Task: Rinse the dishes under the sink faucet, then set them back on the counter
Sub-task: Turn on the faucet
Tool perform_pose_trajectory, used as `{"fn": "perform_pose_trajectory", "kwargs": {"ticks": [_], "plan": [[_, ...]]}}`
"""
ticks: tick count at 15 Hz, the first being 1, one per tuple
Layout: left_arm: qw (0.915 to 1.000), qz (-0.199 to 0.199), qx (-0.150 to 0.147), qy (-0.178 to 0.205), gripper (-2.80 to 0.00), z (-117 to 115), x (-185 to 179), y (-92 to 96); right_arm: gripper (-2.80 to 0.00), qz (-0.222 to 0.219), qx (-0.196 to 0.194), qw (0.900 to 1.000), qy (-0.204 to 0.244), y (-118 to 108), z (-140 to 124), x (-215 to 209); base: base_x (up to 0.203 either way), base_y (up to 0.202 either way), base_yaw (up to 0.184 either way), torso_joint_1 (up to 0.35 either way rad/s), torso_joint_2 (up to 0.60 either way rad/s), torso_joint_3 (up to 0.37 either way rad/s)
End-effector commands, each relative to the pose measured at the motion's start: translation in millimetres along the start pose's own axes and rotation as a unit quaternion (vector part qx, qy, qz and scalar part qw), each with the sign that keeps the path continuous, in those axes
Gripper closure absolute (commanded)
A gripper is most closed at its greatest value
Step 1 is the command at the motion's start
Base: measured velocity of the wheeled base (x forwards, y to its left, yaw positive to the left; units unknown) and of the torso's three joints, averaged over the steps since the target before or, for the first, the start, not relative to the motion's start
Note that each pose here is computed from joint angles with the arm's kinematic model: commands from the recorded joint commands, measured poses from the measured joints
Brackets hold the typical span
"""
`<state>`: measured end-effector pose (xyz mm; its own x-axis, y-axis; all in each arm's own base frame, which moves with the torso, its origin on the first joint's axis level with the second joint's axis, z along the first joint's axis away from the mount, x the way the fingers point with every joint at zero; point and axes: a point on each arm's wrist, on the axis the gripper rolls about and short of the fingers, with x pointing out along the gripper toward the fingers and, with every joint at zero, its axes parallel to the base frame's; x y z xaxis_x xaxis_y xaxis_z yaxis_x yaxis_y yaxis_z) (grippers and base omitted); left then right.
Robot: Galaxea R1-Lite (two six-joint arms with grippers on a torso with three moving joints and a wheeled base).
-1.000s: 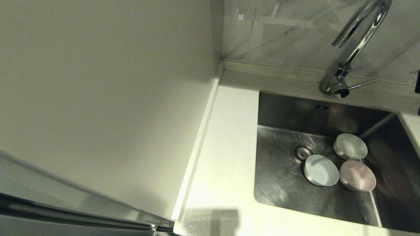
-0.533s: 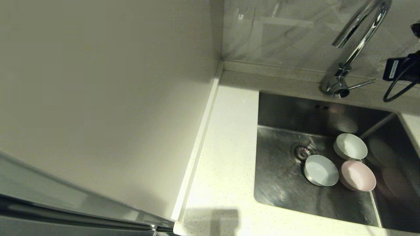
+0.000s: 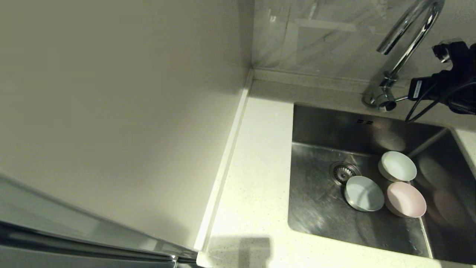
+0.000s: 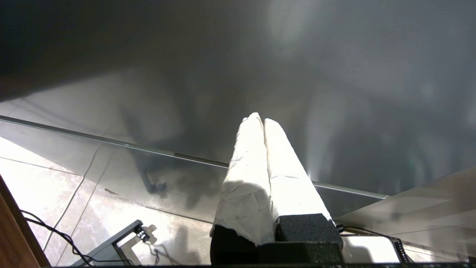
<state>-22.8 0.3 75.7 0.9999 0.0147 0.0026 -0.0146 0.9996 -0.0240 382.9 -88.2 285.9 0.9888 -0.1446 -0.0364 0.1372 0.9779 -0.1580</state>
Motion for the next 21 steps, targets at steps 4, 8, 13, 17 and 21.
{"fn": "perform_pose_trajectory", "kwargs": {"ticks": [4,8,13,17,21], "plan": [[1.0,0.0,0.0,-0.002,0.0,0,0,0.0,0.0,0.0,-0.067,0.998,0.016,-2,3,-10,0.0,0.0,0.0,0.0,0.0,0.0],[1.0,0.0,0.0,-0.002,0.0,0,0,0.0,0.0,0.013,-0.094,0.994,0.056,-1,6,-29,0.0,0.0,0.0,0.0,0.0,0.0],[1.0,0.0,0.0,-0.002,0.0,0,0,0.0,0.0,0.036,-0.116,0.986,0.116,-4,1,-45,0.0,0.0,0.0,0.0,0.0,0.0],[1.0,0.0,0.0,-0.002,0.0,0,0,0.0,0.0,0.037,-0.112,0.987,0.112,-8,7,-52,0.0,0.0,0.0,0.0,0.0,0.0],[1.0,0.0,0.0,-0.002,0.0,0,0,0.0,0.0,0.02,-0.053,0.995,0.084,-11,22,-53,0.0,0.0,0.0,0.0,0.0,0.0]]}}
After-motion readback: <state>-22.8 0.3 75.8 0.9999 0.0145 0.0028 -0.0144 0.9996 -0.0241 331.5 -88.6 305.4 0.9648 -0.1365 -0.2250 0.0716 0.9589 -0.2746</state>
